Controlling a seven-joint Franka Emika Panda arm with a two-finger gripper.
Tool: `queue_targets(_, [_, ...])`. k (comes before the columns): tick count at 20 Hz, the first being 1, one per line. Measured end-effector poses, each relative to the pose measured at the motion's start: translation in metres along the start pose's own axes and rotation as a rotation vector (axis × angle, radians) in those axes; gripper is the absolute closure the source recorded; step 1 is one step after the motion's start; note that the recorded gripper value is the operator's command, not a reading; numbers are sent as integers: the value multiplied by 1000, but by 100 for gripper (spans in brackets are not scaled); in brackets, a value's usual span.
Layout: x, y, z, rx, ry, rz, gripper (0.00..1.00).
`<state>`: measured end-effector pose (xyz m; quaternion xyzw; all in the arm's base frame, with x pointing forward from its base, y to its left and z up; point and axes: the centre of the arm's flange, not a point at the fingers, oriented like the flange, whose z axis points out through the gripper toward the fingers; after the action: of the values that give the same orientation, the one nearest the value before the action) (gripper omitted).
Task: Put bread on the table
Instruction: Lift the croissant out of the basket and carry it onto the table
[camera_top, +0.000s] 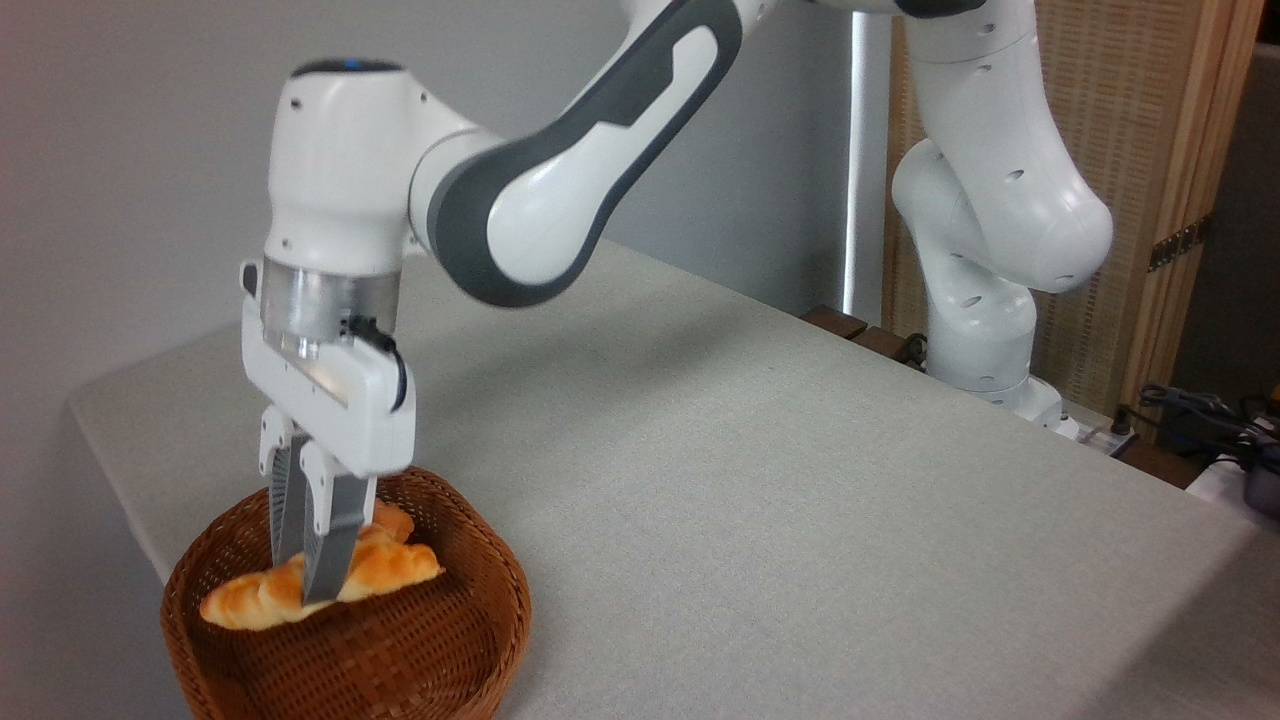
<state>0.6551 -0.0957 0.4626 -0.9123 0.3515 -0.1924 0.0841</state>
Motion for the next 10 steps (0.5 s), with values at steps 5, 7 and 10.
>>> queue_targets(5, [-14,-1,-50,-61,-87,-14,62])
queue_targets(7, [-18,1,-65,-107,-98,-42,60])
queue_targets(10, [-25,9,-83,-197,-129,-78,57])
